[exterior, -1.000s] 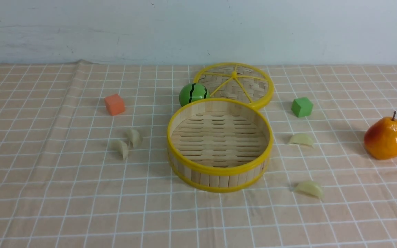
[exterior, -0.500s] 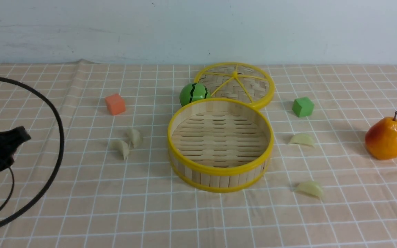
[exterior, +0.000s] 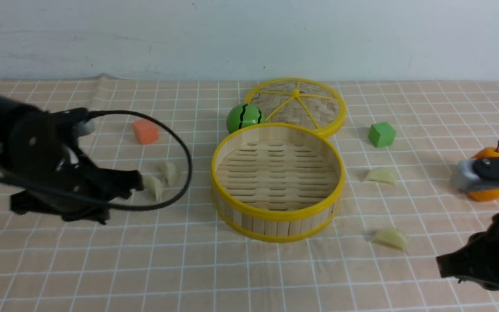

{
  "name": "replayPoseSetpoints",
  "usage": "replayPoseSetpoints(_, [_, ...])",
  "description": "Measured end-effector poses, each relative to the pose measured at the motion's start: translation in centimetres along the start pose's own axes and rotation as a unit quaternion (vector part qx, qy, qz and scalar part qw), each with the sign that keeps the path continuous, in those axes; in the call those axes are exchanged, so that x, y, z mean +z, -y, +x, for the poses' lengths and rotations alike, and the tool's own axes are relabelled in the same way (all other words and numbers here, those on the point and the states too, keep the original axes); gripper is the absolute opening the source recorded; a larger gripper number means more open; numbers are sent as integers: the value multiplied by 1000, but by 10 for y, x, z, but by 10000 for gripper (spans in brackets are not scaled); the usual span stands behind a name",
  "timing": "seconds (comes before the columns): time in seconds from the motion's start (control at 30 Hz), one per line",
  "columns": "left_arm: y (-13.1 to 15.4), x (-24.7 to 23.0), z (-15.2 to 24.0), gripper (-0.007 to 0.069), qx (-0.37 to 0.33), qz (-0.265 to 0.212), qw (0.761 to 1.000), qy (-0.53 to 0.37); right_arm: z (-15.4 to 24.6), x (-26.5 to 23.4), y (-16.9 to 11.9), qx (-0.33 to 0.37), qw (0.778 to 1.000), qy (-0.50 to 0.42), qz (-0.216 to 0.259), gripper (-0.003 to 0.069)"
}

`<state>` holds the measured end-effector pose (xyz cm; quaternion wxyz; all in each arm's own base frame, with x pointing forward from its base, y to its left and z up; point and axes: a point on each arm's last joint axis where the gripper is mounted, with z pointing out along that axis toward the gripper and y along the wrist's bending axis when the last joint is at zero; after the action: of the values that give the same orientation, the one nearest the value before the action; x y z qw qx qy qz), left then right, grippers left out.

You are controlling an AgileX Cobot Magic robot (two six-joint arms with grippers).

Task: Put the dumplings into the steamer on the table with the brown tablecloth.
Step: 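Reach for and grasp a dumpling on the table with the left gripper, then place the dumpling into the bamboo steamer basket with the left gripper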

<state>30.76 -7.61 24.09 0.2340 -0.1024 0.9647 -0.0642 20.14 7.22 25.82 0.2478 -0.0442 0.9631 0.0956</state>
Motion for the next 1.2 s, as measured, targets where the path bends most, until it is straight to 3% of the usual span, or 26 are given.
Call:
replayPoseSetpoints(0.03, [12,9,-15,-13,2,22,1000,-2,-2,6,-3,-7,1000,-24,-12,-21])
replayPoseSetpoints(0.2, [32,38,-47,6,16,34,999,17,-2,15,-8,-48,997,-52,-36,-21])
replayPoseSetpoints(0.37, [41,75,-71,252,44,16,998,32,-3,14,-10,-70,995,-48,-47,-20])
replayPoseSetpoints(0.4, [41,77,-72,263,45,15,998,32,-3,14,-10,-71,995,-48,-47,-20])
replayPoseSetpoints(0.43, [43,90,-74,344,39,11,999,31,-3,14,-10,-72,995,-47,-47,-20])
replayPoseSetpoints(0.53, [43,111,-75,428,28,1,999,22,-3,14,-10,-73,995,-47,-48,-18])
replayPoseSetpoints(0.67, [41,131,-72,407,33,-16,999,6,-3,14,-11,-72,995,-47,-51,-17])
replayPoseSetpoints(0.83, [39,131,-71,190,54,-38,998,-1,-3,14,-13,-58,995,-49,-62,-15])
replayPoseSetpoints(0.97, [43,106,-73,193,50,-44,998,-15,-4,14,-14,-56,995,-45,-64,-11])
replayPoseSetpoints(1.2, [120,23,-70,193,140,73,985,72,-6,18,-13,-58,995,-41,-63,-8])
